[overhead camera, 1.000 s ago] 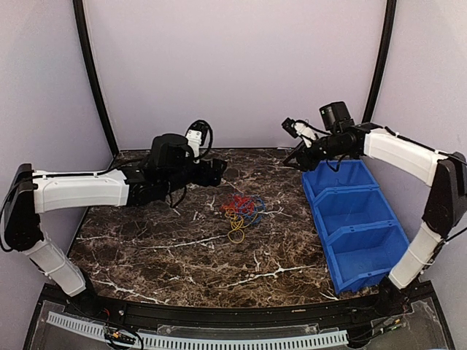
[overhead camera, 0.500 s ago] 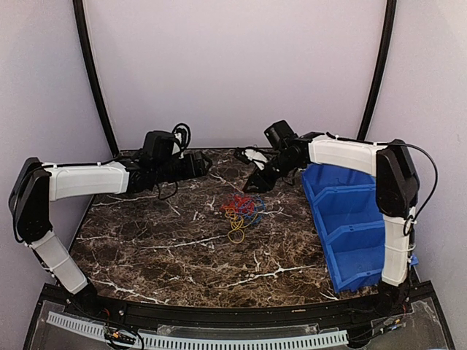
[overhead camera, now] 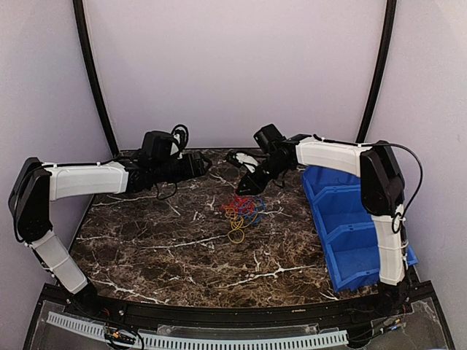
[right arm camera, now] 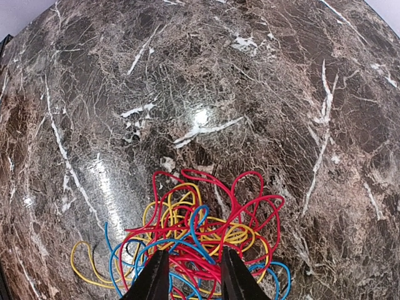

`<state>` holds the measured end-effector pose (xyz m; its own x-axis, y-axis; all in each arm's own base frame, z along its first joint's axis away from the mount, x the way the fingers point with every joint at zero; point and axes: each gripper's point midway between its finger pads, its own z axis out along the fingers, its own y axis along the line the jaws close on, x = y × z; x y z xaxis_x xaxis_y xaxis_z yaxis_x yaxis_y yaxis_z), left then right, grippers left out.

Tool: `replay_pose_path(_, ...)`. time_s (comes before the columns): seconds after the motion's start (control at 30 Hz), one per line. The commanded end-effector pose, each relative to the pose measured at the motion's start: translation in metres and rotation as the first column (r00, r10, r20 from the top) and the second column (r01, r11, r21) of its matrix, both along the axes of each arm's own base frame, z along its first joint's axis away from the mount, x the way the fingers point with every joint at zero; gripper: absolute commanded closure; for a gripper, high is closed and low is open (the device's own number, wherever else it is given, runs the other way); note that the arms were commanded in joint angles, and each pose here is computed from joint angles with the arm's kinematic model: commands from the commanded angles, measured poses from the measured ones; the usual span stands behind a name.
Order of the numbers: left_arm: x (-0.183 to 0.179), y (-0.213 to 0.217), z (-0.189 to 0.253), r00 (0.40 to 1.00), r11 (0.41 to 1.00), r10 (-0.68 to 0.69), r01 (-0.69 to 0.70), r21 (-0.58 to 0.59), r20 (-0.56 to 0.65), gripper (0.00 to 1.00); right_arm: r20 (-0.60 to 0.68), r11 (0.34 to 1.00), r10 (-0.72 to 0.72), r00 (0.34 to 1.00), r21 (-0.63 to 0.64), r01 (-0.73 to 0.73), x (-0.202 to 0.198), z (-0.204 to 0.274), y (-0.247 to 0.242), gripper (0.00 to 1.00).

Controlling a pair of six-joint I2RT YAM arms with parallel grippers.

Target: Untangle the cables

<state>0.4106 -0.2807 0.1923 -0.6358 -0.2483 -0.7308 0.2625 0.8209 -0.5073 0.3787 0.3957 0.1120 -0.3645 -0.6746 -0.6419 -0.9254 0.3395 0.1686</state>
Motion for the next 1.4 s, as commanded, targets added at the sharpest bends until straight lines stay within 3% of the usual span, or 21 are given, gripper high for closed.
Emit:
replay_pose_path(0.0, -0.003, 0.004, 0.015, 0.999, 1.0, 0.0, 0.001, -0.023, 0.032, 0.19, 0.004, 1.0, -0.003, 1.0, 0.008, 0.003, 0.004, 0.001, 0.005, 0.7)
replay_pose_path(0.3, -0.002, 0.002, 0.01, 1.0, 1.0, -0.01, 0.01, -0.02, 0.025, 0.19, -0.004, 1.0, -0.014, 1.0, -0.013, 0.014, 0.01, -0.01, 0.006, 0.77)
replay_pose_path(0.5, -0.001, 0.003, 0.007, 1.0, 1.0, -0.013, 0.013, -0.006, 0.027, 0.19, 0.004, 1.0, -0.002, 1.0, 0.008, 0.002, 0.009, 0.001, 0.008, 1.0)
replay_pose_path(0.63, -0.001, -0.001, 0.006, 0.999, 0.999, -0.034, 0.034, -0.003, 0.036, 0.19, 0.006, 0.999, 0.012, 1.0, 0.045, -0.012, -0.002, 0.025, 0.008, 1.0)
replay_pose_path(0.77, -0.009, -0.02, 0.019, 0.983, 0.985, -0.149, 0.157, -0.068, 0.11, 0.21, 0.034, 0.994, 0.034, 0.999, 0.104, -0.037, -0.021, 0.068, 0.006, 1.0)
replay_pose_path(0.87, -0.037, -0.035, 0.068, 0.912, 0.932, -0.275, 0.331, -0.149, 0.306, 0.25, 0.04, 0.984, 0.05, 0.998, 0.168, -0.056, -0.037, 0.108, 0.005, 1.0)
replay_pose_path(0.93, -0.061, -0.03, 0.109, 0.831, 0.9, -0.29, 0.405, -0.16, 0.474, 0.24, 0.051, 0.975, 0.06, 0.997, 0.213, -0.07, -0.048, 0.134, 0.002, 1.0)
replay_pose_path(1.0, -0.088, -0.025, 0.142, 0.729, 0.895, -0.294, 0.436, -0.088, 0.619, 0.23, 0.074, 0.964, 0.069, 0.995, 0.251, -0.086, -0.062, 0.158, 0.0, 1.0)
replay_pose_path(1.03, -0.095, -0.018, 0.16, 0.674, 0.921, -0.274, 0.39, -0.015, 0.686, 0.22, 0.084, 0.959, 0.076, 0.994, 0.265, -0.096, -0.069, 0.167, -0.001, 1.0)
replay_pose_path(1.1, -0.115, -0.021, 0.174, 0.614, 0.935, -0.282, 0.347, 0.07, 0.737, 0.21, 0.115, 0.949, 0.088, 0.989, 0.291, -0.118, -0.085, 0.186, -0.003, 1.0)
replay_pose_path(1.2, -0.149, -0.023, 0.187, 0.576, 0.921, -0.283, 0.386, 0.05, 0.767, 0.2, 0.163, 0.936, 0.107, 0.981, 0.317, -0.154, -0.106, 0.211, -0.004, 1.0)
replay_pose_path(1.37, -0.176, -0.016, 0.178, 0.599, 0.913, -0.215, 0.404, -0.06, 0.771, 0.16, 0.238, 0.916, 0.121, 0.964, 0.348, -0.2, -0.124, 0.244, -0.005, 1.0)
